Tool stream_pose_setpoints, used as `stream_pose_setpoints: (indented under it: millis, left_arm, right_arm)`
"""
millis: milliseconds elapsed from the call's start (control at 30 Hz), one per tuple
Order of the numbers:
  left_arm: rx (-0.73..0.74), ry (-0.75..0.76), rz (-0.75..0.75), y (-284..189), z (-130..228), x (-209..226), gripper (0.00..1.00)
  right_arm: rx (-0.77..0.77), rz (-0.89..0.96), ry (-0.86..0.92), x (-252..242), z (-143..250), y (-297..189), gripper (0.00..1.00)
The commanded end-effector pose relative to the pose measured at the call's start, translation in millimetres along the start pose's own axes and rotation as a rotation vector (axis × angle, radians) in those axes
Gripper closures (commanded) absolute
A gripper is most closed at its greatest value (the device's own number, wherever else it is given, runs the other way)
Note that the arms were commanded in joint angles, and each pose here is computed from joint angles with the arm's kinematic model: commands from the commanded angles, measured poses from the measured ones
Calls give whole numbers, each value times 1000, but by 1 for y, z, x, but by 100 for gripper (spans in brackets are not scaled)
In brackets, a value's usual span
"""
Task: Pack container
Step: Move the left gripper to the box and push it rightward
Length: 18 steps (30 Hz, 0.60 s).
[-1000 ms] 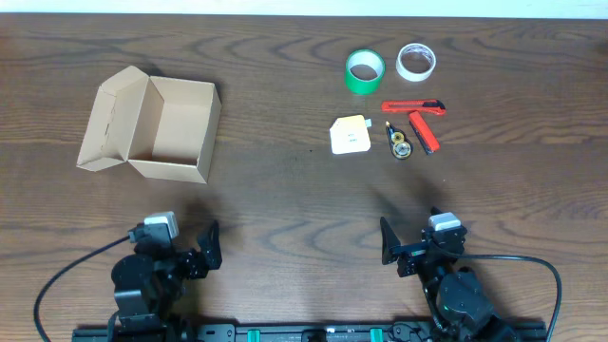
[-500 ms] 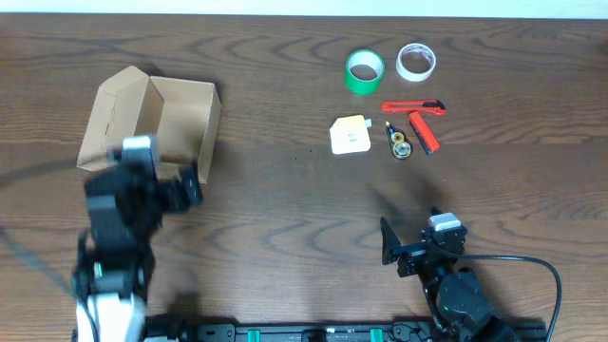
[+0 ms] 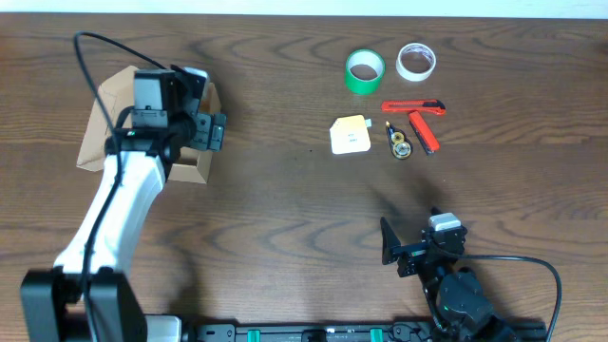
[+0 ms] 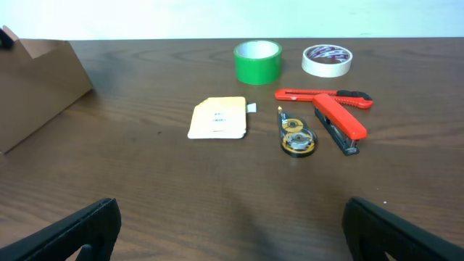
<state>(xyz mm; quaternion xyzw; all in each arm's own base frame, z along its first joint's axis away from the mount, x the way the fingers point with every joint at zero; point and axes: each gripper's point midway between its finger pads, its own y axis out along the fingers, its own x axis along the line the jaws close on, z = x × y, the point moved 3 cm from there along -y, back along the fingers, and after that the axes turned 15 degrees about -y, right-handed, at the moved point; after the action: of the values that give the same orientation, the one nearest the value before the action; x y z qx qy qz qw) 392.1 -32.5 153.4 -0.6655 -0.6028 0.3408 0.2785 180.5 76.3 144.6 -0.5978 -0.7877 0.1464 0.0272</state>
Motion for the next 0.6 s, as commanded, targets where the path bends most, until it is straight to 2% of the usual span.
stream_pose_setpoints:
  millis: [0,200,233,267,300,333,367,400,500,567]
  left_arm:
    - [22,35,-20,16,1,4,5]
    - [85,26,67,42,16,-5,4]
    - [94,25,66,46,18,-5,6]
    - [103,24,65,50,20,-4,17]
    - [109,23,65,54,22,-3,36]
    - [112,23,65,57,23,-3,65]
    - [115,23,64,59,24,-3,83]
    - [113,24,66,61,24,-3,94]
    - [98,27,75,61,21,-5,94]
    - [87,70,148,60,19,-15,94]
  right_arm:
    - [-2,2,-11,0,1,0,1]
    - [-2,3,-11,0,1,0,1]
    - [-2,2,-11,0,1,0,1]
    - [-2,2,-11,0,1,0,1]
    - [-2,2,-11,0,1,0,1]
    - [-2,2,-11,0,1,0,1]
    - [-2,2,-11,0,1,0,1]
    - [-2,3,-11,0,1,0,1]
    - [-2,3,-11,0,1,0,1]
    - [-2,2,-11,0,1,0,1]
